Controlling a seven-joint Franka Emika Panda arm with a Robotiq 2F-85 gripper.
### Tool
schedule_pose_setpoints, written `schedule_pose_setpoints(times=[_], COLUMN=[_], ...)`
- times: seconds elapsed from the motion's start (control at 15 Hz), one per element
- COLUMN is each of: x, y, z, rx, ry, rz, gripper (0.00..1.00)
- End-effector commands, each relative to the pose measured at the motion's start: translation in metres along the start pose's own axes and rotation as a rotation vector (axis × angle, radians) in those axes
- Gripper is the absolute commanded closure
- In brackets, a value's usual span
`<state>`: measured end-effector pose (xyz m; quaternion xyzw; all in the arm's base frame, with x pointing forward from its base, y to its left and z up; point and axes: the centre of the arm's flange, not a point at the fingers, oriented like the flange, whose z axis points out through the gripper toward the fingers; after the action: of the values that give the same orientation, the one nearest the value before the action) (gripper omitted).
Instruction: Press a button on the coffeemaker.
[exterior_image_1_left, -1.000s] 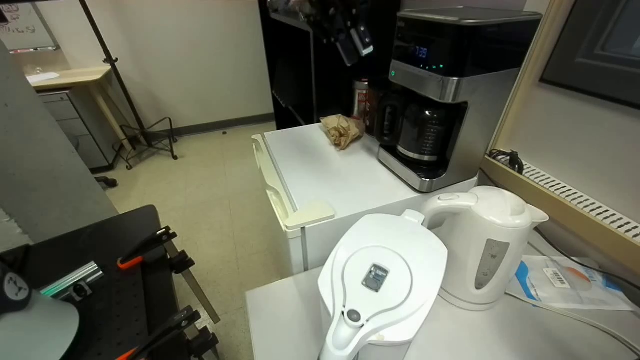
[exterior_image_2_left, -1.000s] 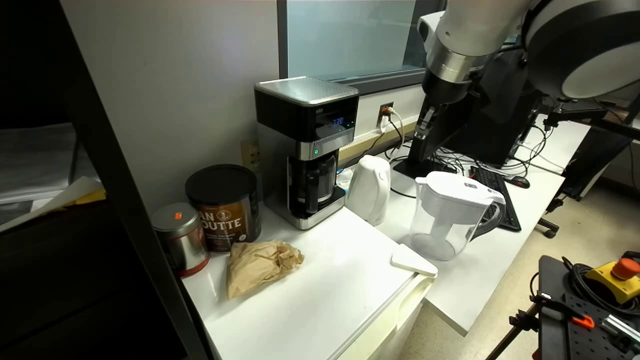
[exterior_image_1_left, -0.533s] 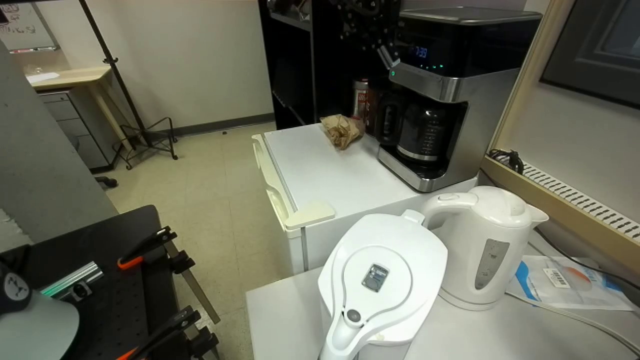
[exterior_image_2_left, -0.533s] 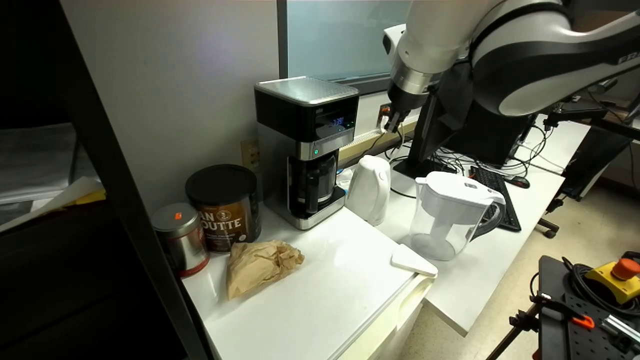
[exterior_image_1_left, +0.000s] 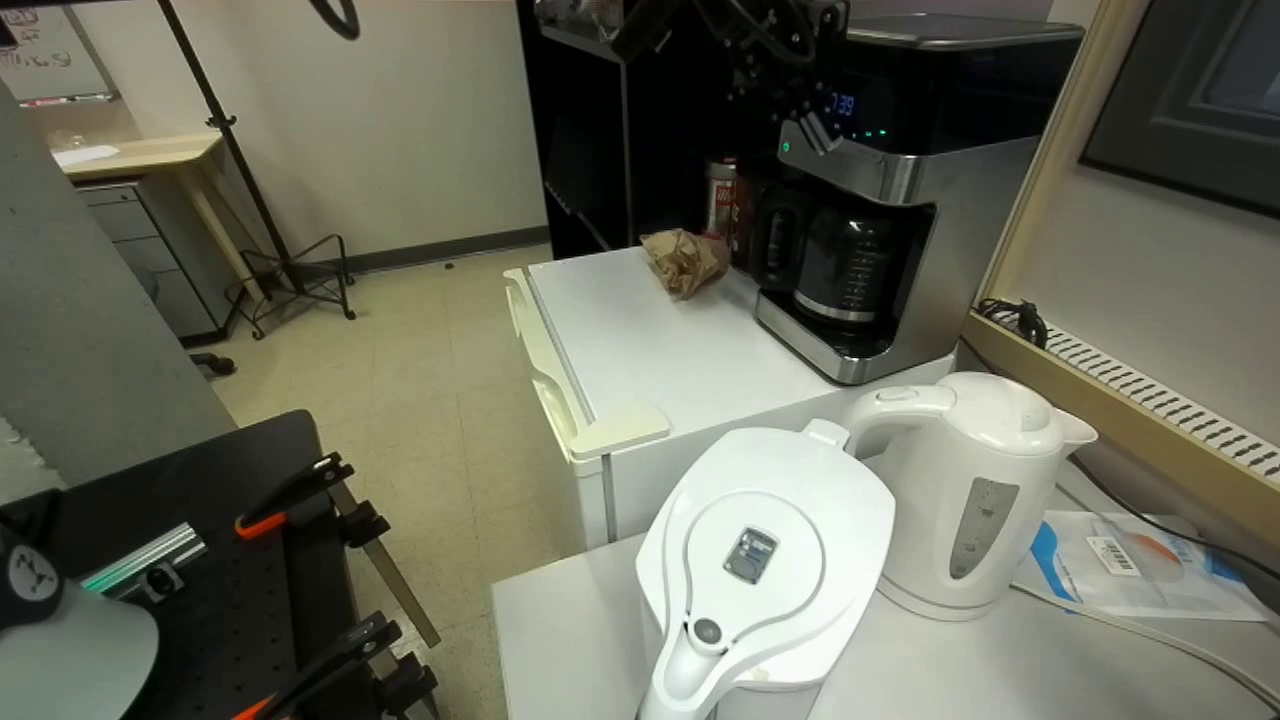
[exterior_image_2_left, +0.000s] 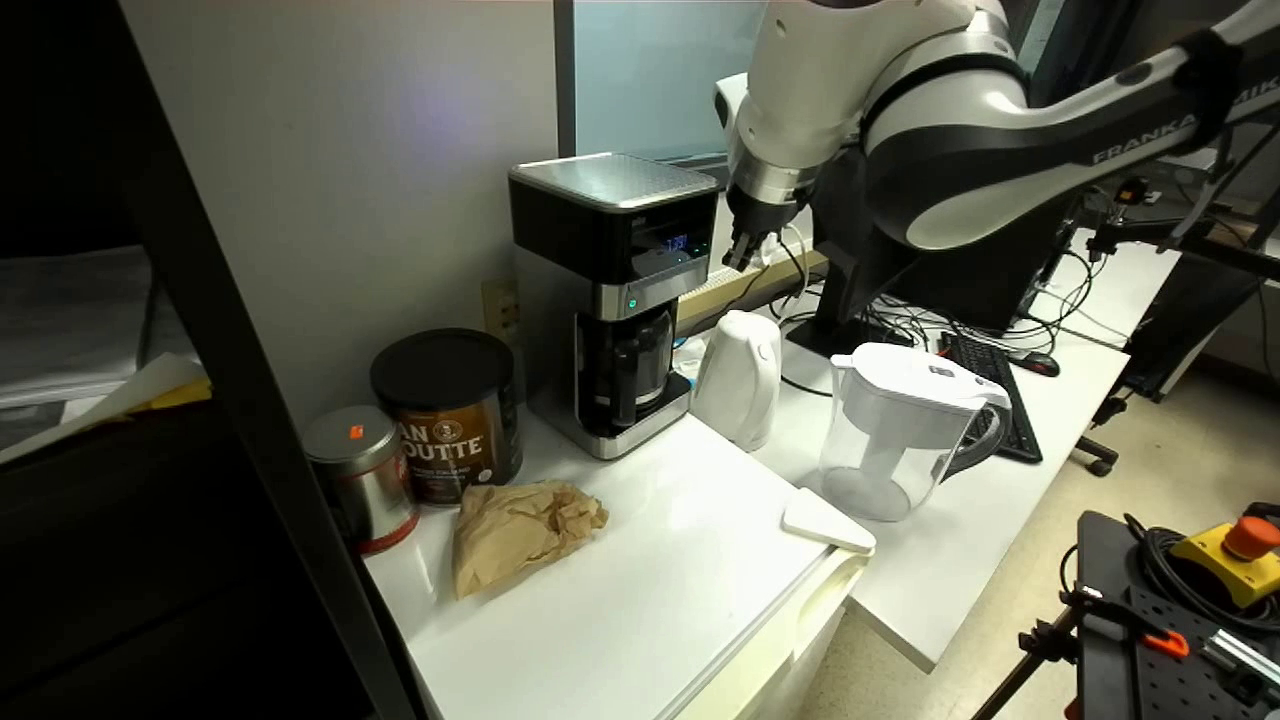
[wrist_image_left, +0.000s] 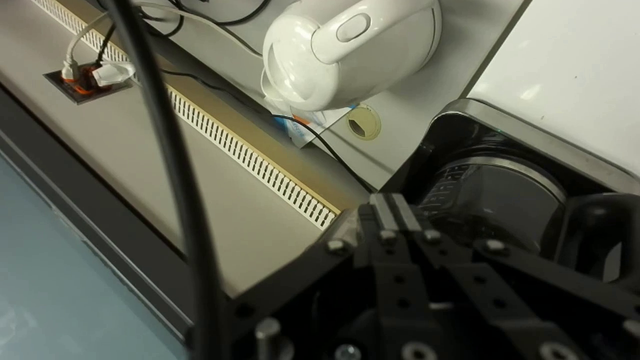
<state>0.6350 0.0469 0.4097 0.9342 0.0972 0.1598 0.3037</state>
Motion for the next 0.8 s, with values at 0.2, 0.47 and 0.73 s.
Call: schedule_pose_setpoints(times=[0.2, 0.47, 0.73], x=[0.031, 0.038, 0.043], y=[-0.009, -0.007, -0.002], z=[0.021, 0.028, 0.037], rx=[-0.005, -0.01, -0.013], ry=[0.045, 0.064, 0.068], rz=[0.006, 0.011, 0.021], gripper=[0.97, 0.97, 0.97])
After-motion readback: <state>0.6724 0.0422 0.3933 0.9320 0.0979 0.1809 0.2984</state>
